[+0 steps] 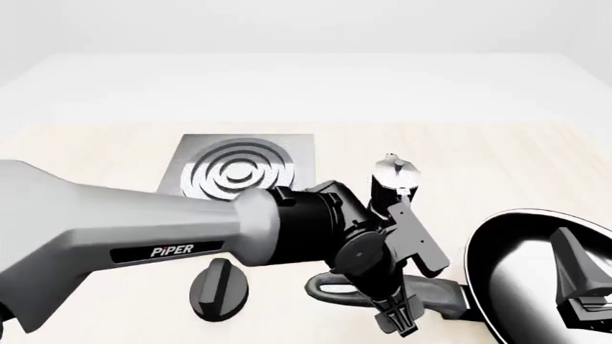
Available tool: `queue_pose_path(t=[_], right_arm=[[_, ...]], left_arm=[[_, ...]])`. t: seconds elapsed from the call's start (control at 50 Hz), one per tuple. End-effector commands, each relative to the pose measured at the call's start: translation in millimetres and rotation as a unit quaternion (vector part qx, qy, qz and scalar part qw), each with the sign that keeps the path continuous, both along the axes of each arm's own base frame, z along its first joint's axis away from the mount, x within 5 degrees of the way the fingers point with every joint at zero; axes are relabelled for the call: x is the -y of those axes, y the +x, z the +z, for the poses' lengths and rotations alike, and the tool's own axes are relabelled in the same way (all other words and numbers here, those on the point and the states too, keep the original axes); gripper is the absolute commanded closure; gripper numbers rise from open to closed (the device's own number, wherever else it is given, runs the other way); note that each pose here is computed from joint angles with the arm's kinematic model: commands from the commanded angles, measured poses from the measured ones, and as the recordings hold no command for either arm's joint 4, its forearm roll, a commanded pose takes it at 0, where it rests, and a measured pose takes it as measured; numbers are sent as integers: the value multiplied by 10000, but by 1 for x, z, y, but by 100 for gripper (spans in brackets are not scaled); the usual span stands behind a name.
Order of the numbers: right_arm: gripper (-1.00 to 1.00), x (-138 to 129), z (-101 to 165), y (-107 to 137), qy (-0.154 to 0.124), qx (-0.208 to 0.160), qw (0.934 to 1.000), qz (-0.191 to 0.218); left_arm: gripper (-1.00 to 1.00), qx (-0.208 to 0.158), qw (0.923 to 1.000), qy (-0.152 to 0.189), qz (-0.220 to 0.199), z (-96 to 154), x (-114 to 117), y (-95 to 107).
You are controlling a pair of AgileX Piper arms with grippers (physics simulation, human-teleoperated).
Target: Put the frying pan on the stove.
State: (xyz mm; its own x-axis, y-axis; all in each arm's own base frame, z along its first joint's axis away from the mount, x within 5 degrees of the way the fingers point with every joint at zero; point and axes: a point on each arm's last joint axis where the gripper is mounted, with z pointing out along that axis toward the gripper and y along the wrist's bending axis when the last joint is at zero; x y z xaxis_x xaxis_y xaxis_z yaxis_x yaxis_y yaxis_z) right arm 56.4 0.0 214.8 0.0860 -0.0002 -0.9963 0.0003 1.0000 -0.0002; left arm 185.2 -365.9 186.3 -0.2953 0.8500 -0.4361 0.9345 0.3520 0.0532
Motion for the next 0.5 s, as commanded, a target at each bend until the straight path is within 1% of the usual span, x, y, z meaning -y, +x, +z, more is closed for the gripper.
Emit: queue_pose_path(t=[0.02, 0.1, 0.22, 0.24, 0.5], right_arm=[[-100, 0, 0, 0, 1, 0, 10000, 1], [-100, 0, 0, 0, 1, 0, 10000, 0], [-100, 0, 0, 0, 0, 0, 10000, 0], [-100, 0, 0, 0, 0, 0, 10000, -1], [-100, 0, 0, 0, 0, 0, 10000, 0]], left_arm=[[-100, -79, 9999, 38, 118, -15, -1, 1], [-100, -117, 9998, 26, 160, -20, -2, -4], [-100, -126, 9998, 55, 171, -23, -1, -1], [-100, -121, 9997, 87, 169, -24, -1, 2], [-100, -143, 9997, 50, 178, -30, 0, -3]])
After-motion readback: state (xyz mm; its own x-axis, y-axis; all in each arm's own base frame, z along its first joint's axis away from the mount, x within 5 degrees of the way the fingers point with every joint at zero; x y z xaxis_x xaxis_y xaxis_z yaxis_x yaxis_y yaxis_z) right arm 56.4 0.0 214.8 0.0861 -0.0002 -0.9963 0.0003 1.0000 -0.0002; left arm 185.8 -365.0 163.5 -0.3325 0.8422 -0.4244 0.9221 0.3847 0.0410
